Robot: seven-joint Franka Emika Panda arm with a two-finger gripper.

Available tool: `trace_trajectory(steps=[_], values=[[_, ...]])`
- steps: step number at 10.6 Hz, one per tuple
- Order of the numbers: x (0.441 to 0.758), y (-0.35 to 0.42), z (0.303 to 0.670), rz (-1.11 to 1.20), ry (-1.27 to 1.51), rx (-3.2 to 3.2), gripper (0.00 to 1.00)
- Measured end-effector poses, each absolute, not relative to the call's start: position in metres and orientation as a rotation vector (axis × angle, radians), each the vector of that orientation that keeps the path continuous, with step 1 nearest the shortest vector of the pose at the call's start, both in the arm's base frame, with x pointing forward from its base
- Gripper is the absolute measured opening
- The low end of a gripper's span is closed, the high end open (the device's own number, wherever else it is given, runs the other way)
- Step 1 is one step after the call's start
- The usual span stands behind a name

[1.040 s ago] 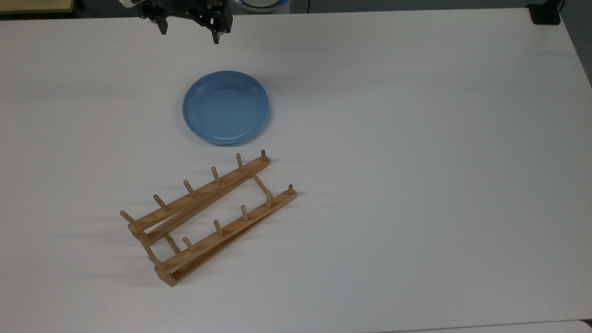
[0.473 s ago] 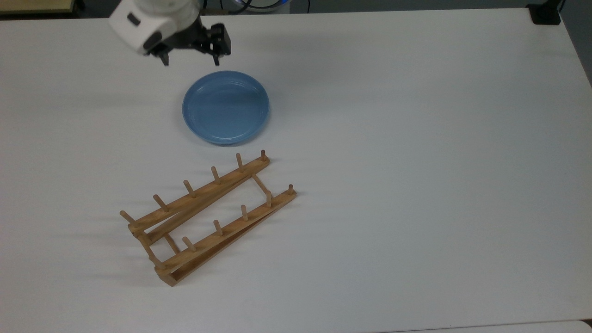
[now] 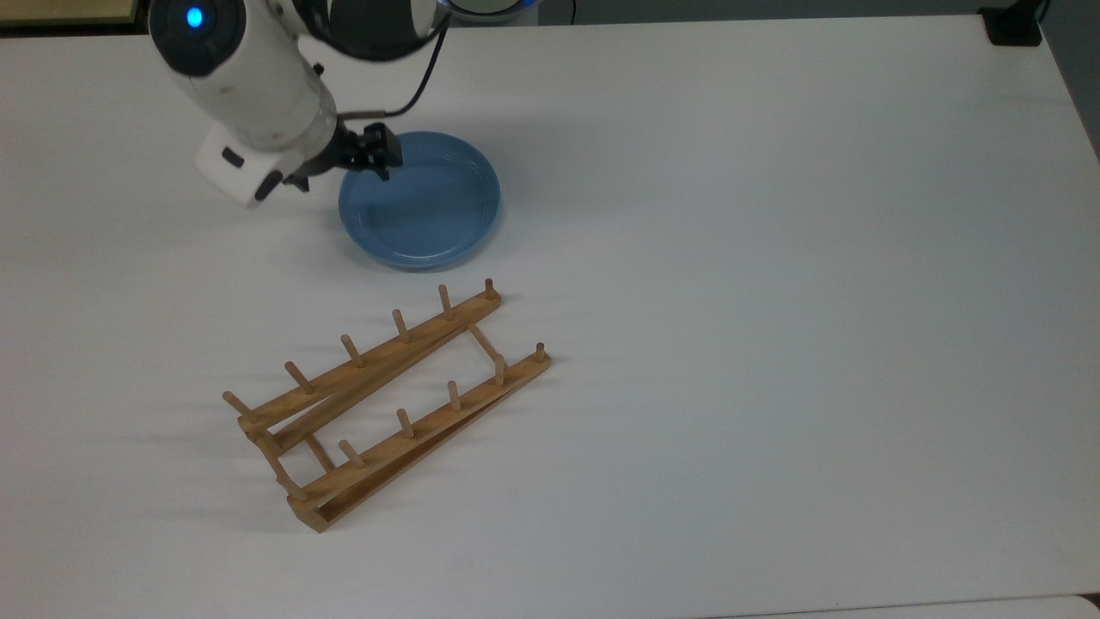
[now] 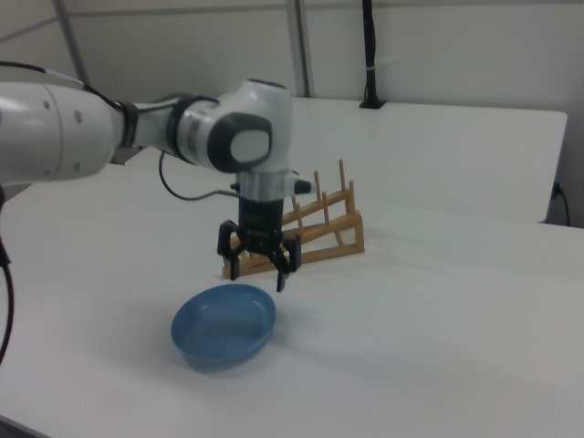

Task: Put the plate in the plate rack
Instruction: 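Lower the open gripper to the rim of the blue plate, then close the gripper on the plate rim and lift it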

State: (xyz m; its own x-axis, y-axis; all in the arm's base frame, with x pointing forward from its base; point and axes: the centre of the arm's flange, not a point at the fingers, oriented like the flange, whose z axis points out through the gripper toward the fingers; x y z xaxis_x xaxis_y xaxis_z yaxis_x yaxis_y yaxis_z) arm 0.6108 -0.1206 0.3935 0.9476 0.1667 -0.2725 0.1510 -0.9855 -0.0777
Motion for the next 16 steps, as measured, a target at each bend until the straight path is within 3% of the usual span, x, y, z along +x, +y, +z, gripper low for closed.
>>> trace_trajectory(steps=[2,5,7,9,11,16], values=[[0.619,-0.127,0.359,0.434,-0.273,-3.037,0.93],[0.626,-0.132,0.322,0.439,-0.289,-3.042,0.78],[0.626,-0.132,0.316,0.450,-0.326,-3.032,0.67],[0.625,-0.132,0.315,0.452,-0.348,-3.026,0.32],[0.625,-0.131,0.316,0.447,-0.368,-3.021,0.07],[0.627,-0.123,0.316,0.444,-0.449,-3.003,0.07]])
